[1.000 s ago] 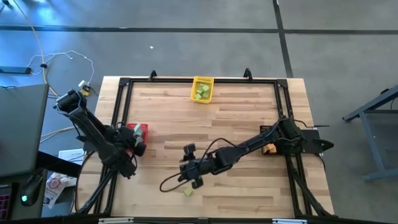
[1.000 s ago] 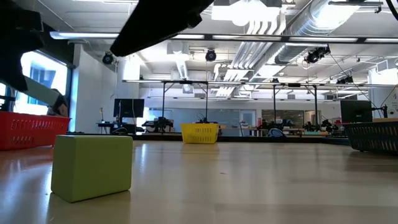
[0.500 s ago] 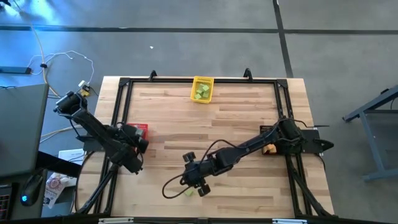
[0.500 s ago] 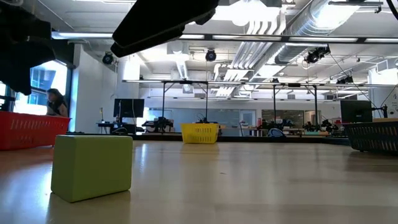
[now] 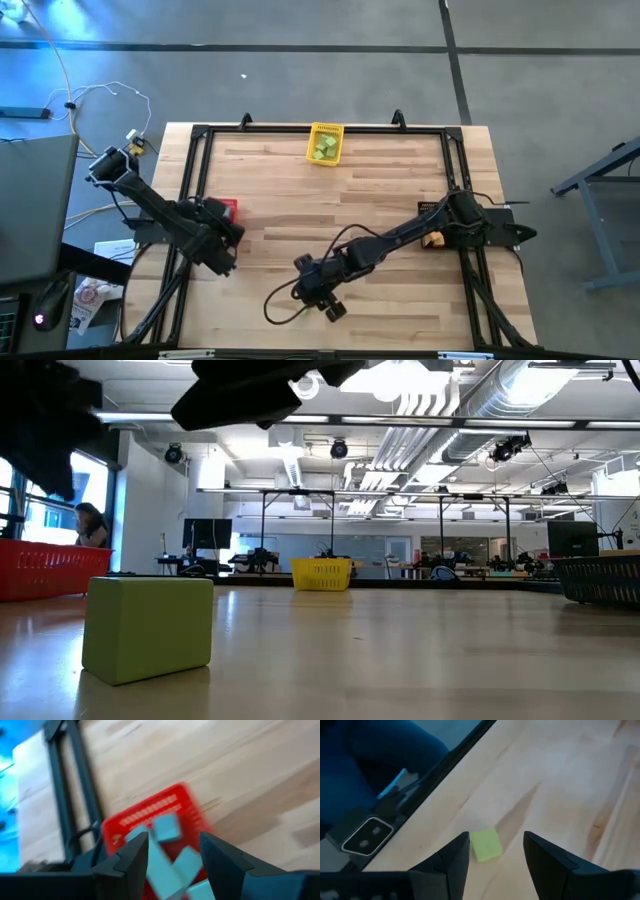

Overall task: Sort & place blocks by color
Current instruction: Put the green block into the yellow bin, then return to Home Position

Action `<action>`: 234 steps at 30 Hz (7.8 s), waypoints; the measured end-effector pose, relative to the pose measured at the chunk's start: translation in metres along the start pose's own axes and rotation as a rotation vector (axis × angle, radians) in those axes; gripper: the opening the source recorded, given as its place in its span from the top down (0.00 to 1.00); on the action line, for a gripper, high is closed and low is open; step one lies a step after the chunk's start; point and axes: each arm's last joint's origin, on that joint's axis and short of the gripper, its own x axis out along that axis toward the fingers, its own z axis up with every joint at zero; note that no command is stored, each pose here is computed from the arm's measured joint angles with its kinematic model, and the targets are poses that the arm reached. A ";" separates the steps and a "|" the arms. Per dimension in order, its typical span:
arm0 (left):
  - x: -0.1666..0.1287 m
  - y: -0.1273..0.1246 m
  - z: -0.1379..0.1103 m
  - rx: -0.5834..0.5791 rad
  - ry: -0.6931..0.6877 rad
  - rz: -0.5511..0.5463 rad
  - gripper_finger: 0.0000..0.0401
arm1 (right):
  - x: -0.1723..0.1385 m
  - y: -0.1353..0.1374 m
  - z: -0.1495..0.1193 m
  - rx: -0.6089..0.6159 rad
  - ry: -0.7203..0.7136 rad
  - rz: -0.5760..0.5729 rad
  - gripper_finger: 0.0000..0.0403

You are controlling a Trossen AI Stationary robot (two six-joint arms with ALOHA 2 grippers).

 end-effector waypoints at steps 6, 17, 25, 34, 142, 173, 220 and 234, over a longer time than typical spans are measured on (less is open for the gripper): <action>-0.026 -0.010 0.017 0.030 -0.087 -0.139 0.61 | 0.006 0.001 -0.008 -0.021 -0.016 0.014 0.57; -0.044 -0.032 0.022 0.110 -0.117 -0.360 0.61 | 0.018 0.005 -0.019 -0.157 -0.103 0.018 0.57; -0.045 -0.034 0.023 0.101 -0.126 -0.375 0.61 | 0.023 0.004 -0.028 -0.188 -0.132 0.010 0.57; -0.045 -0.034 0.023 0.099 -0.126 -0.376 0.61 | 0.048 0.003 -0.041 -0.195 -0.164 0.037 0.57; 0.039 0.036 0.015 0.213 -0.563 -1.292 0.61 | -0.181 -0.281 -0.181 0.931 -0.012 -0.952 0.74; 0.045 0.057 0.013 0.211 -0.883 -1.291 0.61 | -0.218 -0.248 -0.106 0.756 -0.244 -0.474 0.45; 0.071 0.045 -0.005 0.371 -1.020 -1.144 0.61 | -0.247 0.029 -0.227 0.575 -0.681 -0.691 0.45; 0.071 0.045 -0.005 0.371 -1.020 -1.145 0.61 | -0.250 0.044 -0.265 0.545 -0.799 -0.733 0.45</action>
